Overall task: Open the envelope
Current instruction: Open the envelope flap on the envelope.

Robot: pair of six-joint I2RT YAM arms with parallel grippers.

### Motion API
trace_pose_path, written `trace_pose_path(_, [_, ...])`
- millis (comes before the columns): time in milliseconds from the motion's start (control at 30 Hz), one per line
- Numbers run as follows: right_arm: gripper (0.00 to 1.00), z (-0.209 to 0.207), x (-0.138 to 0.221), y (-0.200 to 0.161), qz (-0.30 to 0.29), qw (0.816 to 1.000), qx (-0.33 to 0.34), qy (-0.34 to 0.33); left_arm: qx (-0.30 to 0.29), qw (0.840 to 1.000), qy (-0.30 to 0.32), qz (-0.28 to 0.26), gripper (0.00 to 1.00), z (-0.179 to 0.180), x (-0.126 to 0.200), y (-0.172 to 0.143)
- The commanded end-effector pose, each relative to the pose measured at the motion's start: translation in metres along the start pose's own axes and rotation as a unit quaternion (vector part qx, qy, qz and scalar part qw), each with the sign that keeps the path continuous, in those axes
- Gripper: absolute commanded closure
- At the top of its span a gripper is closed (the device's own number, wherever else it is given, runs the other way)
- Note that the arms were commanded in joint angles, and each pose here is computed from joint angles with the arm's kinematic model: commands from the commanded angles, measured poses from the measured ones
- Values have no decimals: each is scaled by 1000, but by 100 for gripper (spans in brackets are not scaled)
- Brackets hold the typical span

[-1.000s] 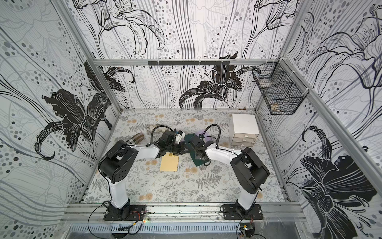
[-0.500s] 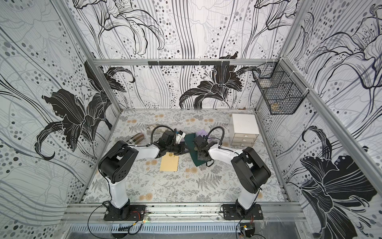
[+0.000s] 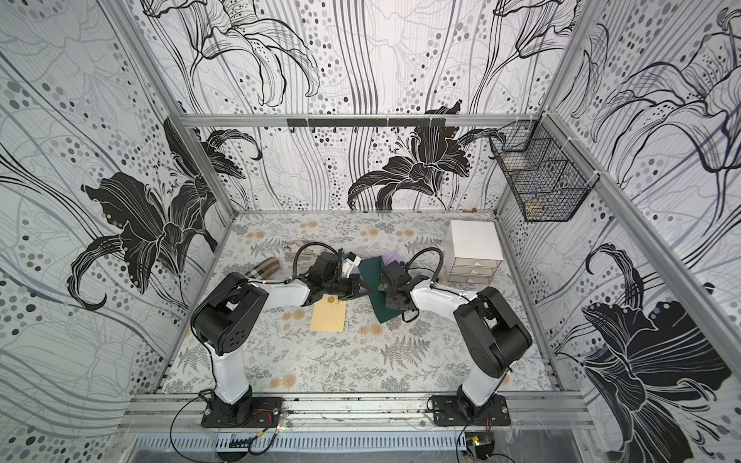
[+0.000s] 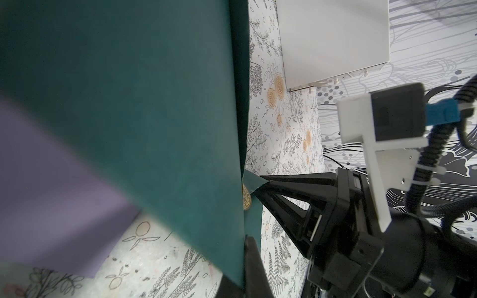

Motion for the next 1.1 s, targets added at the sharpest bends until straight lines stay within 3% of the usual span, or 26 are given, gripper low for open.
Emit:
trace_pose_path(0, [90,-11,4,-3,1,1000,-26,-6,-13,1000,-11,4,100,-4,-2,2])
trace_pose_path(667, [89,-25,3,-9,3,999,-54,1,-13,1000,-11,5,100,-3,-3,2])
trace_pose_path(733, [84,-29,3,-9,3,998,-57,-2,-13,1000,-10,4,100,-4,-2,2])
trace_pose_path(900, [58,-48,2,-12,24,995,-93,-12,-15,1000,-7,0,100,-5,0,2])
trace_pose_path(1067, [50,-53,9,-9,49,992,-108,38,-8,1000,-9,-4,100,-8,3,1])
Point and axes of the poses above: each gripper's point midway between its finger pads, its own x axis back along the fingers, its own z axis along the line the jaws close on, y = z × x, the point moved 9 cm from there along x, back along the fingers, and after that the axes turned 6 degrees about x, right-handed, at the moved point
